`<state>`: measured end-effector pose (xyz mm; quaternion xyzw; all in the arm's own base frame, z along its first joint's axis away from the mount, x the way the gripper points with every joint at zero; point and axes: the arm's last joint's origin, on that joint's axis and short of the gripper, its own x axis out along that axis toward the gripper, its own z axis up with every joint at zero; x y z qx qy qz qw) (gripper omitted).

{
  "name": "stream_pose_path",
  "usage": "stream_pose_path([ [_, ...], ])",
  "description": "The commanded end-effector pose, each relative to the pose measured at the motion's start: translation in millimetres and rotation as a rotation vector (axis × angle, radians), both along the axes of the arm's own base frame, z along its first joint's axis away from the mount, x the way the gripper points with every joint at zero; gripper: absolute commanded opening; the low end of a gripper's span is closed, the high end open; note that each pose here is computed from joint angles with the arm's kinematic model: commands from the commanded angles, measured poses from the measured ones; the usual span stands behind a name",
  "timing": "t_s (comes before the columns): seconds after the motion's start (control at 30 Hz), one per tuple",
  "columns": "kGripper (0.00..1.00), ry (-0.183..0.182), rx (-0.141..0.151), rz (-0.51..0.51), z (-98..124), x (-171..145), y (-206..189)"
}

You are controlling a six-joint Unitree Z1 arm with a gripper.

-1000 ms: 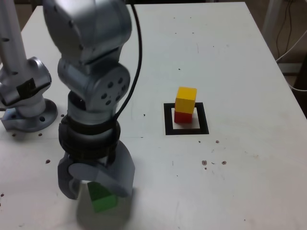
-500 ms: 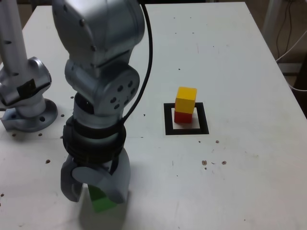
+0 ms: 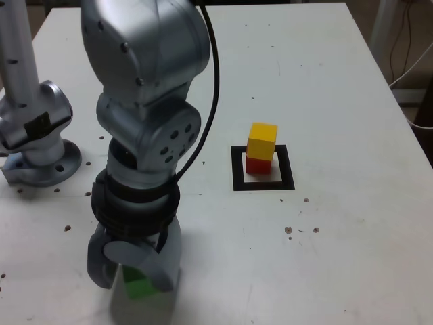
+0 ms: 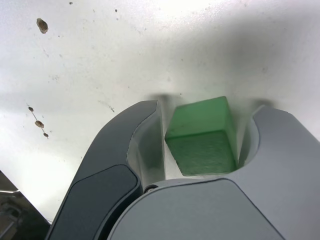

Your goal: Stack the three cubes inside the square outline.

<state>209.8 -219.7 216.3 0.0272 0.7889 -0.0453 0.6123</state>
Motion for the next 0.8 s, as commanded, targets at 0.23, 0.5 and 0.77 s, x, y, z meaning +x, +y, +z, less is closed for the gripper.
stream_pose_path([
  [0.23, 0.26, -0.011, -0.033, -0.03, 2.7, 4.4, -5.3],
  [0.5, 0.16, -0.049, -0.062, -0.066, 0.9, 7.3, -7.5],
  [0.77, 0.14, -0.092, -0.005, -0.073, 20.8, 3.2, 6.0],
])
